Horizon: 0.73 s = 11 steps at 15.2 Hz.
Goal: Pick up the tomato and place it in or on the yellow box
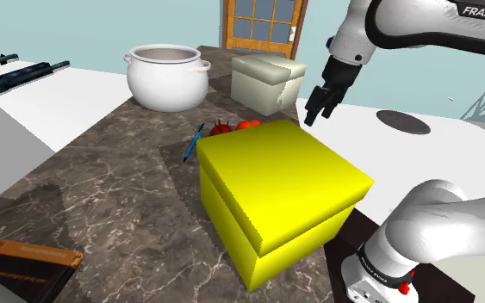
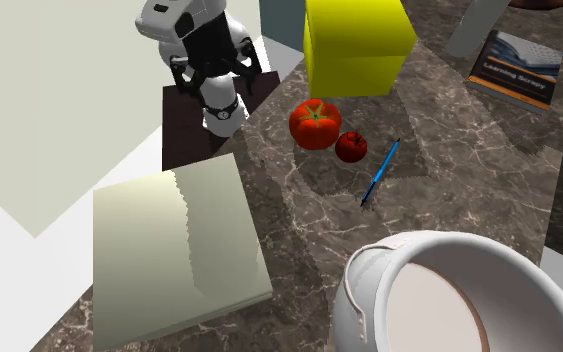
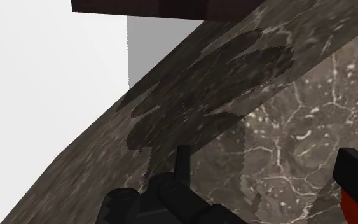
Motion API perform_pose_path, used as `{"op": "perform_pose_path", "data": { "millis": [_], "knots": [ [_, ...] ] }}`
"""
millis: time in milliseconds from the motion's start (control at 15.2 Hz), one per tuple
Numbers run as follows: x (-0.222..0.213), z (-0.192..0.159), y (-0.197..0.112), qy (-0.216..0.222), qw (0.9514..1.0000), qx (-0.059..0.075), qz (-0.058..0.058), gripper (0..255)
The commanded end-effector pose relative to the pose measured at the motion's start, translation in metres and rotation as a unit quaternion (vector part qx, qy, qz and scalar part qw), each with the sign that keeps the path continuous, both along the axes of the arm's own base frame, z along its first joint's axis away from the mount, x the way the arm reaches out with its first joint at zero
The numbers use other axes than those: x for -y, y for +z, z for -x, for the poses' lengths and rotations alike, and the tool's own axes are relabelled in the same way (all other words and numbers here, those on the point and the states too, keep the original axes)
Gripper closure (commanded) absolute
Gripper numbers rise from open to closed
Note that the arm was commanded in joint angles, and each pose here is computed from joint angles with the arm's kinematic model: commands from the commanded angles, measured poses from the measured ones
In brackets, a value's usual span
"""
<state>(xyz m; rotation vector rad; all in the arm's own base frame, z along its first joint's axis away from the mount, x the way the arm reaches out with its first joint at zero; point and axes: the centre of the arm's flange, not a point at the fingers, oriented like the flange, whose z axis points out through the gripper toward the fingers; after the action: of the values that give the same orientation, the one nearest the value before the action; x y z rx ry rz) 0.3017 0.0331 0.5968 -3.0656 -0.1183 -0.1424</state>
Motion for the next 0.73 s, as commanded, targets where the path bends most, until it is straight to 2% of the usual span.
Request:
{"op": "perform_pose_path", "data": {
  "millis": [0, 660],
  "knots": [
    [0.0, 0.0, 0.0, 0.0, 1.0, 0.0, 0.0, 0],
    [-0.119, -0.075, 0.006, 0.041, 0.9987, -0.011, 0.027, 0]
  ]
}}
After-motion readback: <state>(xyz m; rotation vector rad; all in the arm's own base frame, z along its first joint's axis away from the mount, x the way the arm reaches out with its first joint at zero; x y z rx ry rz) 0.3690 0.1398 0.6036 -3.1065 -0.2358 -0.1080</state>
